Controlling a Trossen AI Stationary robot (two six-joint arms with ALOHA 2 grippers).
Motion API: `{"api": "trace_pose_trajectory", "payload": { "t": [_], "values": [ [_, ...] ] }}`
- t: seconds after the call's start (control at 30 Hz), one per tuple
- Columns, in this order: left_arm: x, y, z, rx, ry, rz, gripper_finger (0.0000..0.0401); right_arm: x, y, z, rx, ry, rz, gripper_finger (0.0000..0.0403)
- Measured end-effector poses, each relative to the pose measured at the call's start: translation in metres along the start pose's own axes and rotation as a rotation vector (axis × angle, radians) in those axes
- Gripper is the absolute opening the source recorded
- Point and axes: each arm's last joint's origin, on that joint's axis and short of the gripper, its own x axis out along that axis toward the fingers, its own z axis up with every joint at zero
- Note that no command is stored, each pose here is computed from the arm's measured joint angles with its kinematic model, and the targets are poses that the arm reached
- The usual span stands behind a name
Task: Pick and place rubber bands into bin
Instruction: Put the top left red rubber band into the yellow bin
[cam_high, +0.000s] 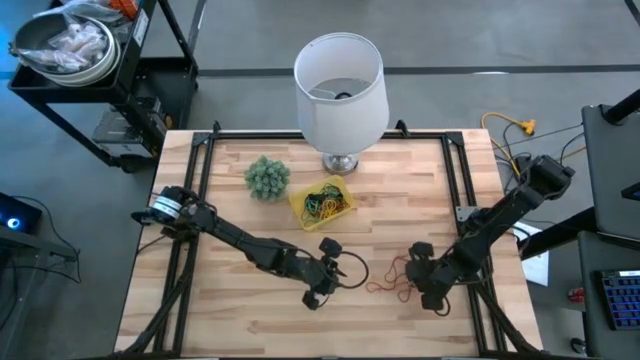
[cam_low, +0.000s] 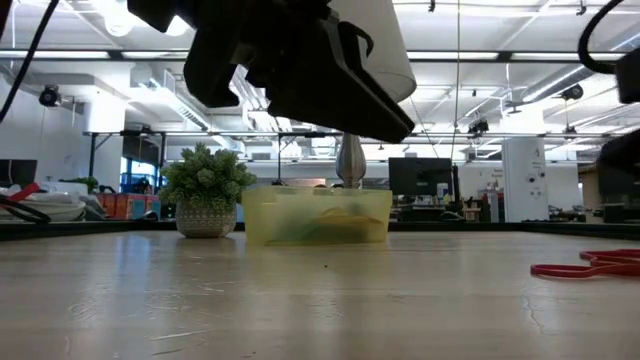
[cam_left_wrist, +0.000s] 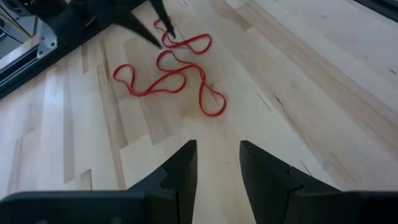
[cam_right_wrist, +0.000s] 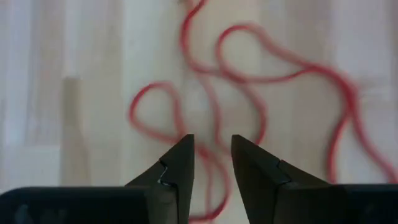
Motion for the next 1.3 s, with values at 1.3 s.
{"api": "trace_pose_trajectory", "payload": {
  "t": [1.3],
  "values": [
    [-0.002, -0.012, -0.009, -0.038, 0.061, -0.034, 0.0105, 0.017, 0.011, 0.037, -0.191, -0.123, -0.289, 0.0008]
  ]
}}
